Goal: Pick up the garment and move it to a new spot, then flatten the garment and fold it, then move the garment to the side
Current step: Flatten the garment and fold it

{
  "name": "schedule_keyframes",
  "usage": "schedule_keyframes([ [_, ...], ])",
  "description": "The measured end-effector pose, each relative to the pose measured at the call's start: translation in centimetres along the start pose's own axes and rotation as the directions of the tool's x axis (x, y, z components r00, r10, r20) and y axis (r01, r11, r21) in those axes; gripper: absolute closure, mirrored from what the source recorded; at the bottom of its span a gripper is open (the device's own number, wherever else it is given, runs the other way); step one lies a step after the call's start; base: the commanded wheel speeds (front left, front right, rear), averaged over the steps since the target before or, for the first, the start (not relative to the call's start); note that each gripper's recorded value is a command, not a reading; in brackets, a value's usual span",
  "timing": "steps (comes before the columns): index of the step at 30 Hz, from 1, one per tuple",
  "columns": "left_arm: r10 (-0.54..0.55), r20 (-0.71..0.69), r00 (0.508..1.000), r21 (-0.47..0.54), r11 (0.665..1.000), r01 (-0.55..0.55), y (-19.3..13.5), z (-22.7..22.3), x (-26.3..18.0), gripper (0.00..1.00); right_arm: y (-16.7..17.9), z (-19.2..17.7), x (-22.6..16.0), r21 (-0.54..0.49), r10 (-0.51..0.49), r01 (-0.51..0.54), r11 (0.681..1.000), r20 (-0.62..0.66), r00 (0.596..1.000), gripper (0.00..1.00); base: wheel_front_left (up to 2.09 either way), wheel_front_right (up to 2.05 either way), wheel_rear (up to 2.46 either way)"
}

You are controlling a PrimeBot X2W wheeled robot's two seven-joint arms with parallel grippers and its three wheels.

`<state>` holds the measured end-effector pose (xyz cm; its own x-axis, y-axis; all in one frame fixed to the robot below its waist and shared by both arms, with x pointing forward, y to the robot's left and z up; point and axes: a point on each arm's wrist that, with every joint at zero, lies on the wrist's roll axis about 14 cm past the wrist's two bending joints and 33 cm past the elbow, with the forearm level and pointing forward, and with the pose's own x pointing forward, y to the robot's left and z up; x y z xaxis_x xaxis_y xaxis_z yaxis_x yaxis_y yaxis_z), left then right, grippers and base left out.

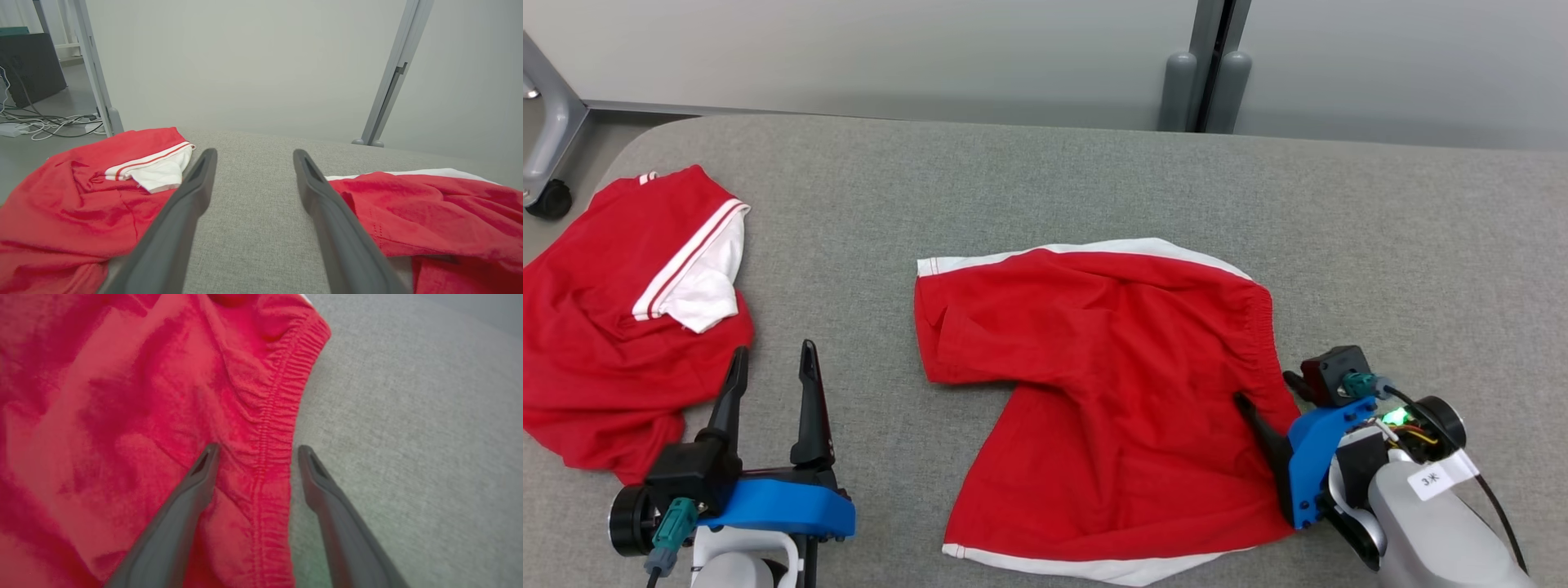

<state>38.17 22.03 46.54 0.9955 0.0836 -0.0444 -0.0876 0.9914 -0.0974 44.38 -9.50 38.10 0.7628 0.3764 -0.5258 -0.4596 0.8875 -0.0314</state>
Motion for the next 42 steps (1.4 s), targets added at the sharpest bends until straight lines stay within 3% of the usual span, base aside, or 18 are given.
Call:
schedule_keyframes([
  [1, 0.001, -0.001, 1.000, 0.000, 1.000, -0.001, 0.0, 0.0, 0.0, 0.00, 0.1, -0.4, 0.2, -0.004, 0.004, -0.004, 1.000, -0.015, 1.000, 0.00, 0.00, 0.00, 0.00],
  [2, 0.002, -0.001, 1.000, -0.001, 1.000, -0.002, 0.0, -0.1, 0.1, 0.00, 0.2, -0.5, 0.3, -0.003, 0.008, -0.008, 1.000, -0.023, 1.000, 0.17, 0.00, 0.00, 0.00],
  [3, 0.002, -0.001, 1.000, 0.000, 1.000, -0.002, 0.0, 0.0, 0.1, 0.00, 0.3, -0.6, 0.4, 0.001, 0.010, -0.010, 1.000, -0.030, 1.000, 0.88, 0.00, 0.00, 0.00],
  [4, 0.001, -0.001, 1.000, 0.000, 1.000, -0.001, 0.0, 0.0, 0.1, 0.00, 0.5, -0.5, 0.5, -0.003, 0.015, -0.015, 1.000, -0.028, 0.999, 1.00, 0.00, 0.00, 0.00],
  [7, 0.000, 0.002, 1.000, -0.002, 1.000, 0.000, -0.1, 0.1, 0.2, 0.00, 0.6, 0.7, 0.8, -0.002, 0.020, -0.020, 1.000, 0.026, 0.999, 1.00, 0.00, 0.00, 0.00],
  [10, 0.001, 0.010, 1.000, -0.001, 1.000, -0.001, -0.1, 0.3, 0.1, 0.00, 0.2, 4.7, 1.1, -0.015, 0.017, -0.015, 1.000, 0.156, 0.988, 1.00, 0.00, 0.00, 0.00],
  [13, 0.002, 0.008, 1.000, -0.001, 1.000, -0.002, -0.1, 0.3, 0.1, 0.00, -0.1, 6.9, 1.4, -0.019, 0.017, -0.014, 1.000, 0.206, 0.978, 1.00, 0.00, 0.00, 0.00],
  [19, 0.012, 0.001, 1.000, -0.007, 1.000, -0.012, 0.2, 0.1, 0.1, 0.00, 0.2, 10.4, 3.2, -0.030, 0.029, -0.022, 0.999, 0.245, 0.969, 1.00, 0.00, 0.00, 0.00],
  [23, 0.019, -0.006, 1.000, -0.007, 1.000, -0.019, 0.4, -0.2, 0.3, 0.00, 1.6, 10.5, 4.4, -0.010, 0.048, -0.047, 0.999, 0.233, 0.971, 1.00, 0.00, 0.00, 0.00],
  [24, 0.020, -0.007, 1.000, -0.007, 1.000, -0.020, 0.5, -0.2, 0.3, 0.00, 1.7, 10.2, 4.6, -0.009, 0.048, -0.047, 0.999, 0.228, 0.972, 0.84, 0.00, 0.00, 0.00],
  [25, 0.020, -0.009, 1.000, -0.007, 1.000, -0.020, 0.5, -0.3, 0.4, 0.00, 1.7, 10.1, 4.7, -0.004, 0.045, -0.045, 0.999, 0.229, 0.972, 0.46, 0.00, 0.00, 0.00],
  [26, 0.020, -0.010, 1.000, -0.007, 1.000, -0.020, 0.4, -0.3, 0.4, 0.00, 1.6, 9.8, 4.7, 0.005, 0.040, -0.042, 0.999, 0.226, 0.973, 0.00, 0.00, 0.00, 0.00],
  [33, 0.008, 0.005, 1.000, -0.003, 1.000, -0.008, 0.1, 0.2, 0.4, 0.00, 0.4, 10.9, 3.0, 0.063, -0.015, -0.006, 0.998, 0.329, 0.944, 0.00, 0.00, 0.00, 0.00],
  [37, -0.012, 0.004, 1.000, -0.002, 1.000, 0.012, -0.5, 0.1, 0.2, 0.00, -1.7, 9.5, 1.0, 0.128, -0.081, 0.038, 0.991, 0.348, 0.934, 0.00, 0.00, 0.00, 0.00],
  [42, -0.031, 0.012, 0.999, 0.004, 1.000, 0.031, -1.1, 0.4, 0.2, 0.00, -6.0, 9.6, -3.1, 0.204, -0.202, 0.123, 0.971, 0.434, 0.878, 0.00, 0.00, 0.00, 0.00],
])
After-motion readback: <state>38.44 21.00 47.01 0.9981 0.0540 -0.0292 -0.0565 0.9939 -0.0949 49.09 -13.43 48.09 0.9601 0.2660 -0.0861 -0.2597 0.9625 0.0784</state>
